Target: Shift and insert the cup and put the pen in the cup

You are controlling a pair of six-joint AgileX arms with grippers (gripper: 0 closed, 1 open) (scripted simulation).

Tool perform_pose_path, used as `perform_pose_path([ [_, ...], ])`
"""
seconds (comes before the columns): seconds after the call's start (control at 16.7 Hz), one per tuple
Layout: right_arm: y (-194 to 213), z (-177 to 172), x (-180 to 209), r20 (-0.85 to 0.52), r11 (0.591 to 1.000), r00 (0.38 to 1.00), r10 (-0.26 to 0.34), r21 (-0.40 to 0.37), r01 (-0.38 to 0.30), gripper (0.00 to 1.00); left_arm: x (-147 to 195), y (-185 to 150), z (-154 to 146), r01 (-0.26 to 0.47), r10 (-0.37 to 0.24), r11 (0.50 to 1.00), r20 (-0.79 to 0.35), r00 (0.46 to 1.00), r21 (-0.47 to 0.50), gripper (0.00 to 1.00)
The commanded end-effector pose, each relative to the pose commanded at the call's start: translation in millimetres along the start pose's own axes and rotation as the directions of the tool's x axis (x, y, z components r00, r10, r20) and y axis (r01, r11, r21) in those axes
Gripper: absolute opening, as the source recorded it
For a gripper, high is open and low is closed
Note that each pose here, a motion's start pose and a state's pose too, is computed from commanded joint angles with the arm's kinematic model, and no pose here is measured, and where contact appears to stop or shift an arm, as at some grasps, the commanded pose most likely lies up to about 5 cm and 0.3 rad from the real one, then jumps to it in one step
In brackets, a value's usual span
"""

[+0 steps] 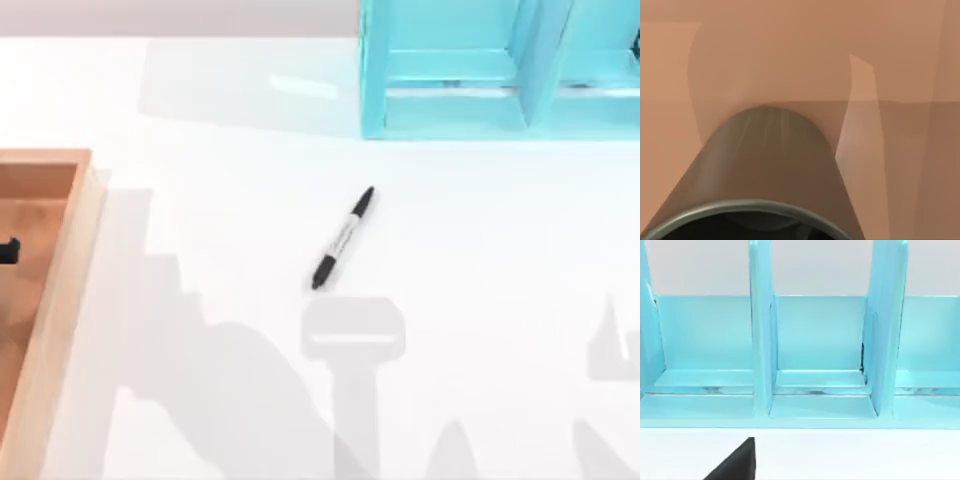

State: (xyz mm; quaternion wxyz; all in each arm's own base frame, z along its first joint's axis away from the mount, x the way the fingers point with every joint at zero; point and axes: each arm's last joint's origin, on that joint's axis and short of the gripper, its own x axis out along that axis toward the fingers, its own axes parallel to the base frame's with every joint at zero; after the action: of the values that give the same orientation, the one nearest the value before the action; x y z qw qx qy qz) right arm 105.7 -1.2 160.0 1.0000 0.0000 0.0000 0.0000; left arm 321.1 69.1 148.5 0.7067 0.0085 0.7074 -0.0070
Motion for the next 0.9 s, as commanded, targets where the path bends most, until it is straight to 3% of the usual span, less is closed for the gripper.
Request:
perform_pose_path([
  [0.24,0.0,0.0,0.0,0.000,1.000,1.000,0.000,0.000,0.000,1.00,0.0,0.0,0.0,0.000,0.000,1.000,0.000,1.000,0.000,0.02],
  [0.9,0.0,0.0,0.0,0.000,1.000,1.000,0.000,0.000,0.000,1.00,-3.5,-0.1,2.2,-0.004,0.004,1.000,0.010,1.000,-0.007,0.00],
])
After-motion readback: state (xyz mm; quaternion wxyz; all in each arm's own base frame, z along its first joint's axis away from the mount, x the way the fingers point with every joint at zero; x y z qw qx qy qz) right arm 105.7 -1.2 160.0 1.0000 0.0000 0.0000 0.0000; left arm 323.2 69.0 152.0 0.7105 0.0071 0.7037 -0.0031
